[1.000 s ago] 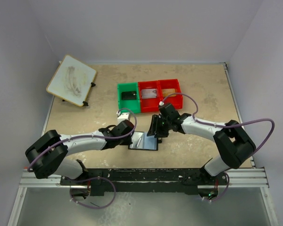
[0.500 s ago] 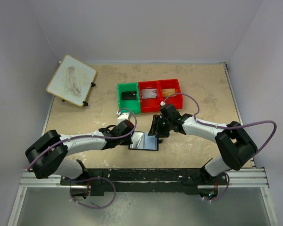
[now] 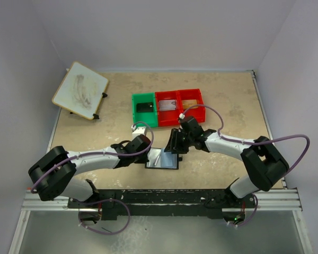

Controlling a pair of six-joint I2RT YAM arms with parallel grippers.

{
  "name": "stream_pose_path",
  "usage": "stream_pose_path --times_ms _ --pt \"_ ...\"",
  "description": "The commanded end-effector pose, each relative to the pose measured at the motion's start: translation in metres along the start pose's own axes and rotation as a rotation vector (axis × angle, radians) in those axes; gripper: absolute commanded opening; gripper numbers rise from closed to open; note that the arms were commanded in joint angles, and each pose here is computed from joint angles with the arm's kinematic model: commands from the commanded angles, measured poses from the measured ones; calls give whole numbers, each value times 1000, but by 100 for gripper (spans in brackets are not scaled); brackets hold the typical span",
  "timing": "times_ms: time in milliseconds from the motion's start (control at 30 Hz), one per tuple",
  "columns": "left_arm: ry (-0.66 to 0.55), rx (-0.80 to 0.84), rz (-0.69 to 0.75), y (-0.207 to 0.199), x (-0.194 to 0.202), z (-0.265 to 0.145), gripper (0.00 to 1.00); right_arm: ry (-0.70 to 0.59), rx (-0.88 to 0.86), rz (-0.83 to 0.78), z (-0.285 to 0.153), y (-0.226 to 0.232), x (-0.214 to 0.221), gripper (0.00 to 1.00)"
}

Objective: Take the credit cards out of the card holder

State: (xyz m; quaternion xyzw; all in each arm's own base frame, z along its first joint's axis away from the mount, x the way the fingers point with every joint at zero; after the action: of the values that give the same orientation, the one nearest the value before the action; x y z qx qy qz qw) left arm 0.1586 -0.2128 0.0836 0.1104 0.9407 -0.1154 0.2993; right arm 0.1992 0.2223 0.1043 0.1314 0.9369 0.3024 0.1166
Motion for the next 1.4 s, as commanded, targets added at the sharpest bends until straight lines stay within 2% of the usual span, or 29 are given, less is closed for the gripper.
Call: stream_pose_path --times_ms 0,133,333,667,833,933,1133,1200,1367 --pt "-19 44 11 -7 -9 -2 4 17 -167 -20 -4 20 0 48" --pt "-14 46 11 -7 -9 -2 3 54 -226 -25 -5 28 2 49" --pt "-12 44 15 -7 -9 -2 3 38 -221 -14 -1 28 -1 48" --pt "-23 54 12 -10 -13 -2 3 129 -387 -99 18 57 -7 47" --pt "-32 34 5 -6 -13 -5 4 143 -290 -79 34 44 -7 46" --pt "-55 18 -10 -3 -15 -10 10 145 -268 -84 38 40 -7 46" --pt "-152 39 -48 -3 -31 -31 39 160 -262 -83 41 38 -6 50" --pt "-171 55 -46 -5 -35 -35 45 172 -276 -77 40 40 -5 51" --pt "-150 76 -29 -8 -32 -32 46 201 -396 -57 30 54 -3 52"
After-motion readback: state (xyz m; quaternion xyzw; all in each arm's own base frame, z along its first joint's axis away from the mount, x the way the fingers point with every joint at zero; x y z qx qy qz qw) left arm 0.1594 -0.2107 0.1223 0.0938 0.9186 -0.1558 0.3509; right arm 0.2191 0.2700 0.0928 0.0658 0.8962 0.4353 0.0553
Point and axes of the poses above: each gripper's point midway between its finger pads, its own z axis out along the fingers, its own y axis along the line the jaws close on, x = y × z, the point moved 8 cm from there along -z, back along the fingers, and after that the axes turned 13 degrees about z, right-handed, at the moved point
